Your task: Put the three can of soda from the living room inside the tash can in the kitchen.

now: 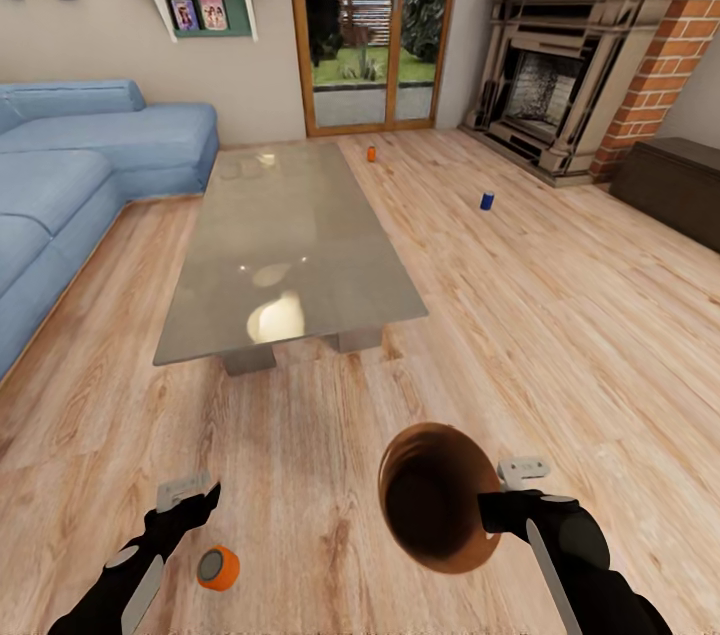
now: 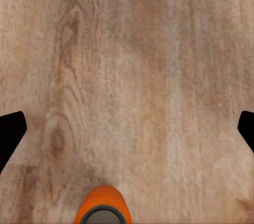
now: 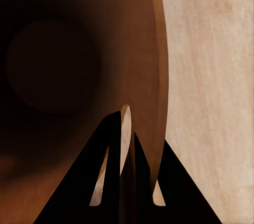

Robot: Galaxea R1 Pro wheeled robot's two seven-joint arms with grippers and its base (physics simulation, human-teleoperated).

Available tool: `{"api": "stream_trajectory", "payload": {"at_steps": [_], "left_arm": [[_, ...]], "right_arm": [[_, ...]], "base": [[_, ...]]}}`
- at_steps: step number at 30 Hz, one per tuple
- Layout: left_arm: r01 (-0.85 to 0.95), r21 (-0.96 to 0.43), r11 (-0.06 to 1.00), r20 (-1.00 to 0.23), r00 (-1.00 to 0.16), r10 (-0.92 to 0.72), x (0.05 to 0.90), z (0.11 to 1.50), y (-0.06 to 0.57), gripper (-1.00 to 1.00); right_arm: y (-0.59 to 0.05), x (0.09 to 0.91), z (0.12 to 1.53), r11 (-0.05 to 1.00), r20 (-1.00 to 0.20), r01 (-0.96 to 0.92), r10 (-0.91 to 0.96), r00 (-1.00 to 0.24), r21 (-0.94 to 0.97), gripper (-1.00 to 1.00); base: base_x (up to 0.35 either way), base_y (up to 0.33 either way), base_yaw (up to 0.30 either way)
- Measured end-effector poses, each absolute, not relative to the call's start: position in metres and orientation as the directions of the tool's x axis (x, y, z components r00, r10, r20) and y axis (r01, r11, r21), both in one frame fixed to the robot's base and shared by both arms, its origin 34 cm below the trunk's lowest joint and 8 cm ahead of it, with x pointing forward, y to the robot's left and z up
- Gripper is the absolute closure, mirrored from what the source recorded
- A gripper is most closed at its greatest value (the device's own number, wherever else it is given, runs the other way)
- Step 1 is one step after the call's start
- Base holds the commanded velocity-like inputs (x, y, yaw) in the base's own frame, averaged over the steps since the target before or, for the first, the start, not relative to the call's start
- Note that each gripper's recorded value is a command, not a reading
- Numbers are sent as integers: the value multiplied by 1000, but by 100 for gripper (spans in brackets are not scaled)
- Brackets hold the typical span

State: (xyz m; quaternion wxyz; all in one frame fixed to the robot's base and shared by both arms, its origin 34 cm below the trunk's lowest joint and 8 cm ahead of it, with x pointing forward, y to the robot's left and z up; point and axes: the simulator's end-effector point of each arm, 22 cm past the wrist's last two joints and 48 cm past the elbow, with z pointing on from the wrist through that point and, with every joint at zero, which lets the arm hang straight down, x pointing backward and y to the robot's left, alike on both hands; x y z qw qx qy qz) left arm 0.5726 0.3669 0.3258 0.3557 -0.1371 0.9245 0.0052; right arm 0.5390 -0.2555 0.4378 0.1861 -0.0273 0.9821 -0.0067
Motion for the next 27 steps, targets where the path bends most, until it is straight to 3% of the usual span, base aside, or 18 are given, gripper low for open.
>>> {"api": "stream_trajectory", "payload": {"at_steps": [27], "left_arm": [[-258,-84,963,-648,-720,-250,562,291,367,-100]], "right_arm": [[-257,546,411,998,-373,-51,-57,-926,-26,100]], "base": [[0,0,0]]}}
